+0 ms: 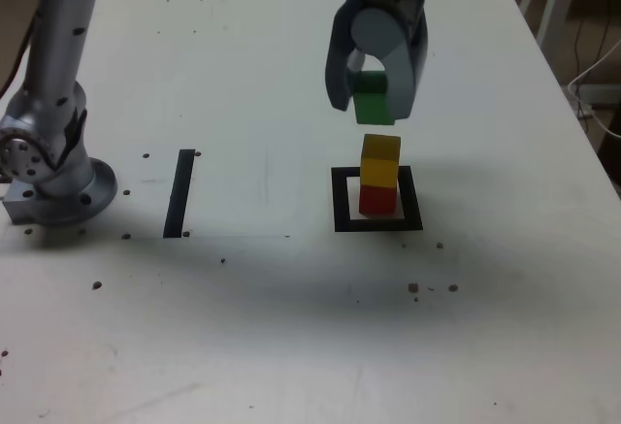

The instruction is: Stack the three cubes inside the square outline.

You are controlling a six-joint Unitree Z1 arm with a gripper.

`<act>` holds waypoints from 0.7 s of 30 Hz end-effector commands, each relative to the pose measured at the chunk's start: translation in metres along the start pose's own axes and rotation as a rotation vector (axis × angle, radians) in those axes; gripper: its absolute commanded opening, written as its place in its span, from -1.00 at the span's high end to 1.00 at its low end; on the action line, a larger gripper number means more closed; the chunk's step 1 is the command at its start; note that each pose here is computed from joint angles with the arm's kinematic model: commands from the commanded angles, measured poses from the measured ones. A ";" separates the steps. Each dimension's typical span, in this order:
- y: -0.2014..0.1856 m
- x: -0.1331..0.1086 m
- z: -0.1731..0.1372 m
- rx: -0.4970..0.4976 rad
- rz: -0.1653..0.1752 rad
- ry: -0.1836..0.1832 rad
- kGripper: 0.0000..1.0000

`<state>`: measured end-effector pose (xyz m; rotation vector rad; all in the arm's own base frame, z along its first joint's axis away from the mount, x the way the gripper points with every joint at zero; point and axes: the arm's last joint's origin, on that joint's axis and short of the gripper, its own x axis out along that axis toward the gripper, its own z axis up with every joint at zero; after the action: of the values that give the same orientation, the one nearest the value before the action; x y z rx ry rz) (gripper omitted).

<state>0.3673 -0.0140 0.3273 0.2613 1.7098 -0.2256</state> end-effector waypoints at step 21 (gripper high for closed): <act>-0.011 0.013 0.011 0.012 -0.026 0.065 0.47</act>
<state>0.3752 -0.0274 0.3150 0.2614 1.7371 -0.2438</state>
